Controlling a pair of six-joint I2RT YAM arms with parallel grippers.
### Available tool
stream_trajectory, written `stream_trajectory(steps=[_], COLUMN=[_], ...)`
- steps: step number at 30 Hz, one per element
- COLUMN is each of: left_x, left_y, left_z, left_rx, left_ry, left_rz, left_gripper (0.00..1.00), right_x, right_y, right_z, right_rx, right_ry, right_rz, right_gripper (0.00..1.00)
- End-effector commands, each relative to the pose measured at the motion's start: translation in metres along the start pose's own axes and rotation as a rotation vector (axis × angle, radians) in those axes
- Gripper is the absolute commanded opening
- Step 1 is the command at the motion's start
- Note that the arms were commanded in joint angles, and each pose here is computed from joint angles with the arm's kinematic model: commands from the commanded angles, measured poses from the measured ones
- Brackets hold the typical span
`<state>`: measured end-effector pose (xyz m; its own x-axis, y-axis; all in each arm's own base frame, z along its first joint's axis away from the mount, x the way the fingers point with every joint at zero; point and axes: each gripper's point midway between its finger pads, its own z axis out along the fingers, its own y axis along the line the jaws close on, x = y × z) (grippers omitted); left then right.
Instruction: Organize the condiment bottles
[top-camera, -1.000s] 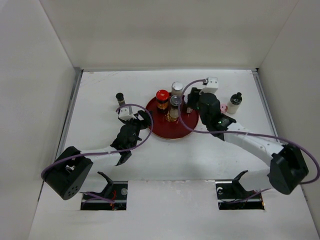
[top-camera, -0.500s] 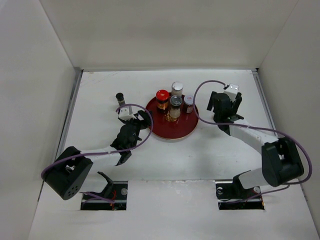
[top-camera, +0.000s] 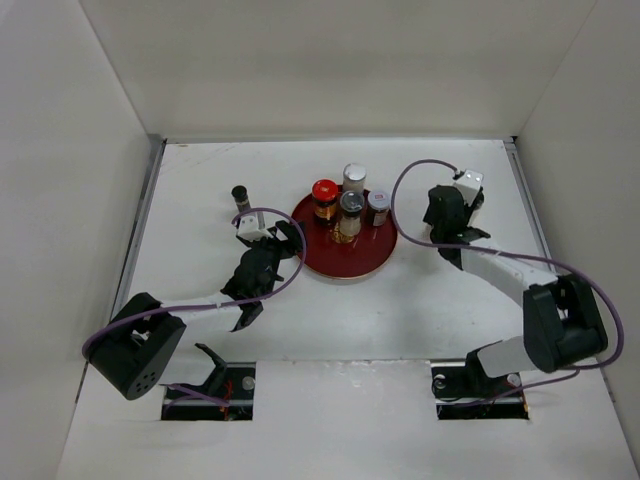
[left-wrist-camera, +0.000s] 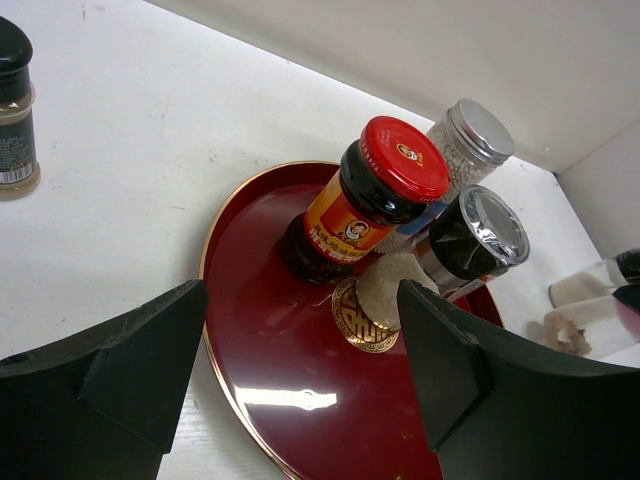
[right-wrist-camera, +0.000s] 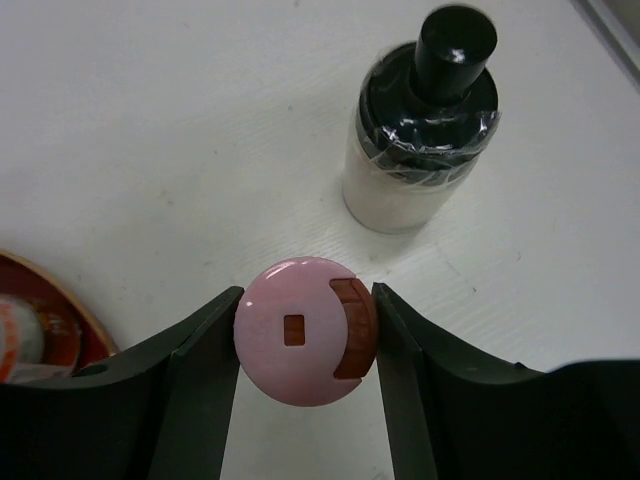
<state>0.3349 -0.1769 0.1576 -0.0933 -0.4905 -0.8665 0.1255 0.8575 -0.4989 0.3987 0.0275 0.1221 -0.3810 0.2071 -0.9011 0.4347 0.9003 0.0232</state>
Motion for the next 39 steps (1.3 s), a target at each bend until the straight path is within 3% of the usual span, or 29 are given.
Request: stream_trajectory(steps=[1,8,20,28,31,35,39], left_x=[-0.012,-0.011,-0.013,-0.014,-0.013,-0.013,-0.013], left_y=[-0.012,-0.011,-0.01,-0.011,-0.01,-0.01,-0.011], left_z=[0.0,0.001,0.0,0.0,0.0,0.0,0.0], left_rx=[0.04,0.038,0.036,0.037,0.036,0.036,0.038], left_ry=[-0.038,-0.037,-0.039,-0.042,-0.039,-0.041,-0.041], left_rz=[-0.043,-0.041,-0.042,-0.043,-0.042,-0.043,-0.043], left_gripper=[0.76,0.76,0.76,0.76,0.76,0.76,0.76], right_x=[-0.045,-0.034,0.022,0.057,0.061,0.064,0.038], right_y=[0.014,0.089,0.198,0.207,0.206,0.207,0.2], right_z=[-0.035,-0.111,-0.158,-0.158,-0.157,-0.16,-0.174], right_rx=[-0.068,-0.345,-0.592,-0.604,-0.603,-0.624,-0.651], right_ry=[-0.136,-0.144,-0.064,-0.018,-0.012,0.003,-0.029], right_rz=[0.068,0.022,-0.088,-0.161,-0.169,-0.18,-0.14], right_gripper=[0.47,0.47,0.49,0.54,0.63,0.68,0.83])
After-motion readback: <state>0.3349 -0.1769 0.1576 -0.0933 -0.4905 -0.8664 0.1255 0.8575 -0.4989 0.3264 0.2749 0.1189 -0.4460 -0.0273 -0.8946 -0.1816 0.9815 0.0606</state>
